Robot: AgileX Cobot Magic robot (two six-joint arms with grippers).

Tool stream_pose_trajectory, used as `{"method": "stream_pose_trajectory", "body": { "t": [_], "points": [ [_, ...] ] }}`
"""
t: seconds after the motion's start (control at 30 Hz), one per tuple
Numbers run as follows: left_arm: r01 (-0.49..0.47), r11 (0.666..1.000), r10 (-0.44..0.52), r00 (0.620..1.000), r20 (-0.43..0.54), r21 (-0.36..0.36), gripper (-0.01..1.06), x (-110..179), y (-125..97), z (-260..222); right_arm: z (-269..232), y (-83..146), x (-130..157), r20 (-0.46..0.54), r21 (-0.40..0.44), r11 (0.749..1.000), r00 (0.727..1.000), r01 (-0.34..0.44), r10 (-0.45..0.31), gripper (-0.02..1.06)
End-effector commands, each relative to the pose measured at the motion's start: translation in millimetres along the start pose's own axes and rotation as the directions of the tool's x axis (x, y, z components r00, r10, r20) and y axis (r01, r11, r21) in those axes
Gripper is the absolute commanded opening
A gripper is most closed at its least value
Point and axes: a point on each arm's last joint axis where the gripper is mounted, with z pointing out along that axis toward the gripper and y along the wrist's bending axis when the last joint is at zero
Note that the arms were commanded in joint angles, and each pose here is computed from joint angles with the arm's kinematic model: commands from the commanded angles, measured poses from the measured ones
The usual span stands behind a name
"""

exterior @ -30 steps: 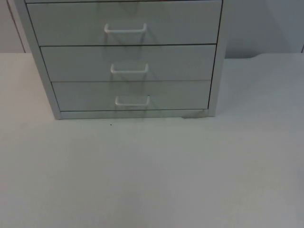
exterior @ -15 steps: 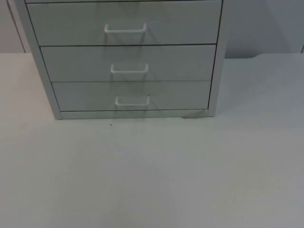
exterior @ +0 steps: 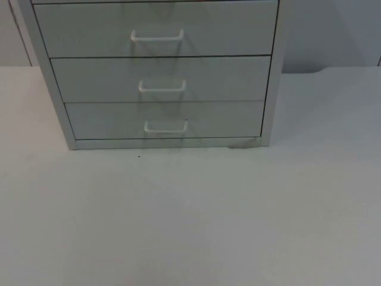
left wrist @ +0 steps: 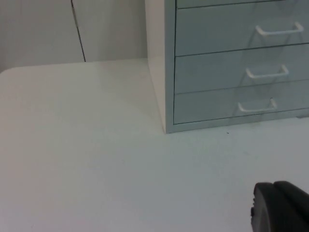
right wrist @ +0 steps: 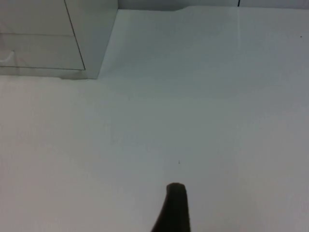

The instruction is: Open the drawer with the left hand, place the block into the drawer with the right hand, then close the drawer with the left hand.

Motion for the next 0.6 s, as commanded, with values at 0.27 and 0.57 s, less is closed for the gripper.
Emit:
{"method": "stream_pose_trajectory", "body": {
  "t": [0.27,0.57],
  "points": [
    [0.000,1.000,0.000,0.998,-0.061,-0.010,0.00,10.6,1.6,7.5,0.2,-0.6,-0.9,0.021,0.009,1.000,1.000,0.002,-0.002,0.67],
    [-0.022,0.998,0.017,0.996,-0.085,-0.066,0.00,12.6,6.9,7.2,0.2,-0.6,-0.9,0.021,0.009,1.000,1.000,0.004,-0.004,0.67]
  ]
}}
